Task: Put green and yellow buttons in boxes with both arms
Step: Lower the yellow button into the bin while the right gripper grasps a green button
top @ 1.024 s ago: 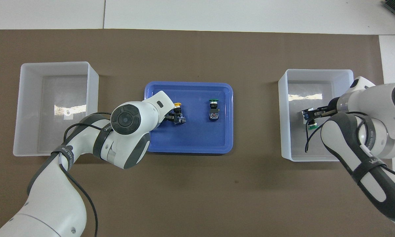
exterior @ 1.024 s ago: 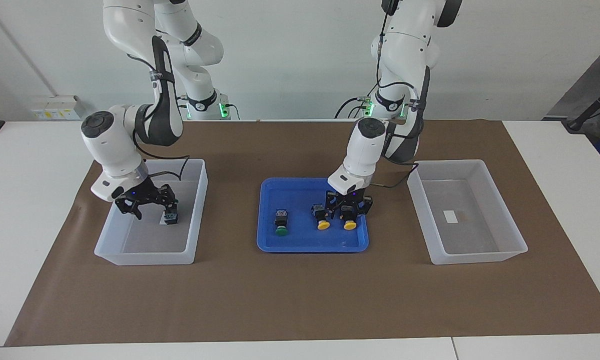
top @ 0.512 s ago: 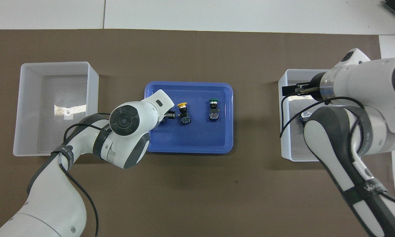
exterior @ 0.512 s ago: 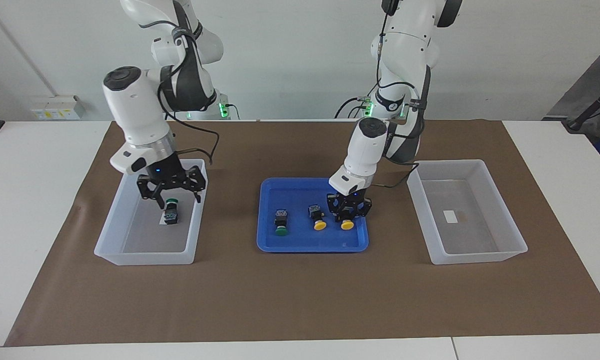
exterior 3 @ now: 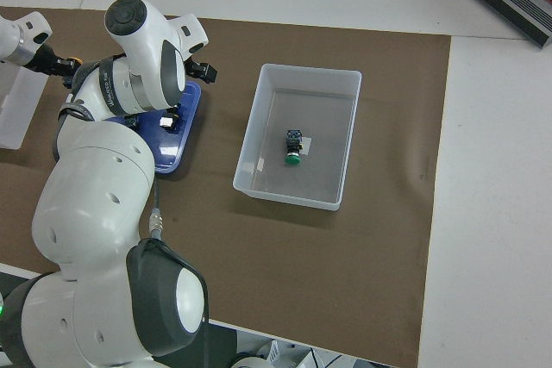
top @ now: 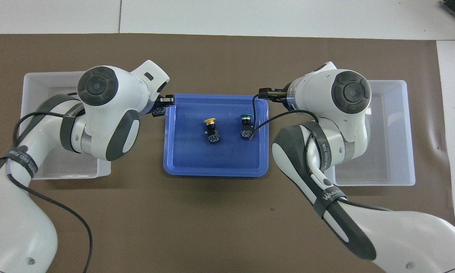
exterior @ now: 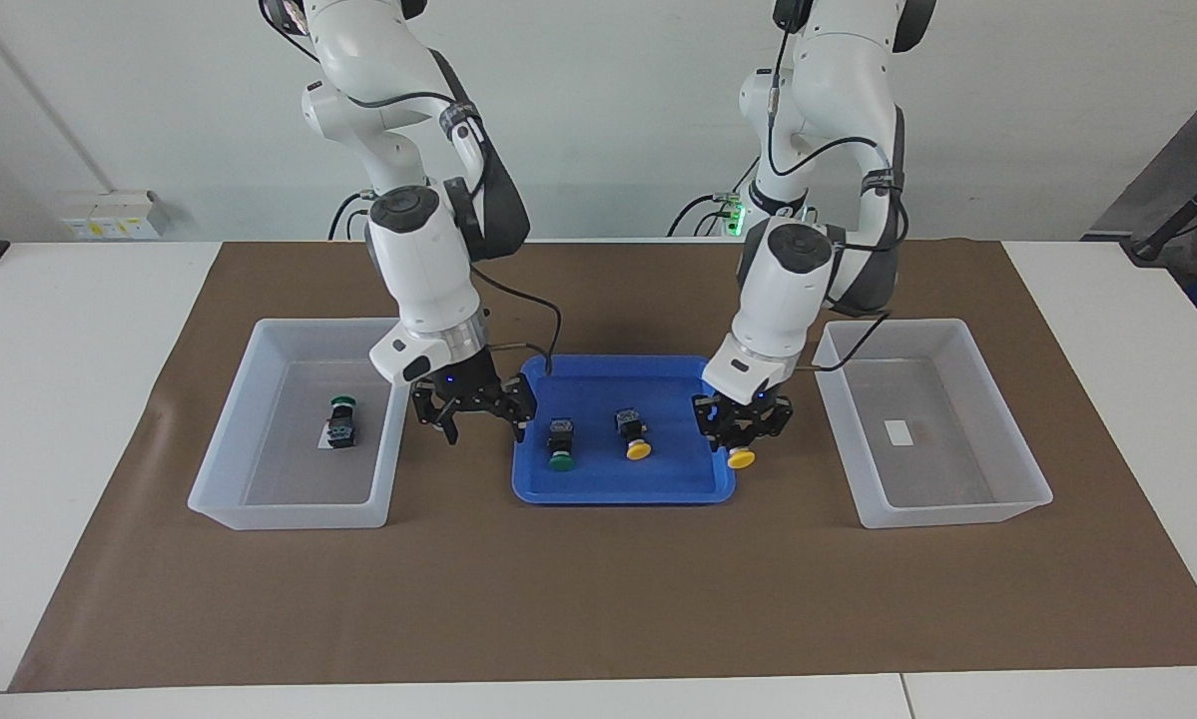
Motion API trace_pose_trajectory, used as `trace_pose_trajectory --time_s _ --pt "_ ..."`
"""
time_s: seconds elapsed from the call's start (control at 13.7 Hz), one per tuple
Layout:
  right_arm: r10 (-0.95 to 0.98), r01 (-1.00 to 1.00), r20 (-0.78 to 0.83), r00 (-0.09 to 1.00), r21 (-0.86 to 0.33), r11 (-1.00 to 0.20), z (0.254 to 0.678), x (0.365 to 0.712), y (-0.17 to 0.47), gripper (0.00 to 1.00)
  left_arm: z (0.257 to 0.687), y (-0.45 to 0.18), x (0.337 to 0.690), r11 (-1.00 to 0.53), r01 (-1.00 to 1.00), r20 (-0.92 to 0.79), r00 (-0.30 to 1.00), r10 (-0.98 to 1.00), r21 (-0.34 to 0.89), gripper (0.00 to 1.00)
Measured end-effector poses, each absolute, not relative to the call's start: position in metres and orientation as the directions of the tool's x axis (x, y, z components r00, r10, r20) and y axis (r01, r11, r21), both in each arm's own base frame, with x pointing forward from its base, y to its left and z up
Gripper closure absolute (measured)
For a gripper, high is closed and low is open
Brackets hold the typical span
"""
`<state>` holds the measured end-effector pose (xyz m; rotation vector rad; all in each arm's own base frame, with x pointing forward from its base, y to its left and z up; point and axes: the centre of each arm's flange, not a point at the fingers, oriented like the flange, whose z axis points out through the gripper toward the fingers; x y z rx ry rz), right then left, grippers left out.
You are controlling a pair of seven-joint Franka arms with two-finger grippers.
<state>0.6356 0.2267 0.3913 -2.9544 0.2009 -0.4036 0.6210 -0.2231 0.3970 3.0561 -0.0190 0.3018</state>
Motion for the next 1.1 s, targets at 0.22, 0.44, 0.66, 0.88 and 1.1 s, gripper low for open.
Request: trace_pose_trajectory --time_s 0.22,0.44,0.66,0.88,1.1 --pt "-0.152 -0.110 0.242 0.958 -0.178 -0.978 0.363 0.634 0.272 0.00 0.414 -0.139 0.646 -0.998 -0.005 0.180 0.984 0.006 0.063 0.59" --pt "-0.120 -0.083 0.220 0.968 -0.172 -0.982 0.341 0.623 0.316 0.00 0.420 -0.055 0.659 -0.995 -0.040 0.162 0.986 -0.025 0.086 0.59" --pt "-0.075 -0.050 0.215 0.974 -0.120 -0.991 0.323 0.617 0.318 0.00 0.416 0.005 0.659 -0.995 -0.058 0.145 0.988 -0.047 0.076 0.59" --pt "-0.066 -0.046 0.205 0.977 -0.101 -0.994 0.313 0.615 0.315 0.00 0.392 0.026 0.647 -0.996 -0.053 0.094 0.995 -0.046 0.077 0.59" --pt "-0.057 -0.040 0.191 0.980 -0.091 -0.995 0.305 0.609 0.316 0.00 0.353 0.024 0.631 -0.996 -0.050 0.070 0.997 -0.045 0.077 0.59"
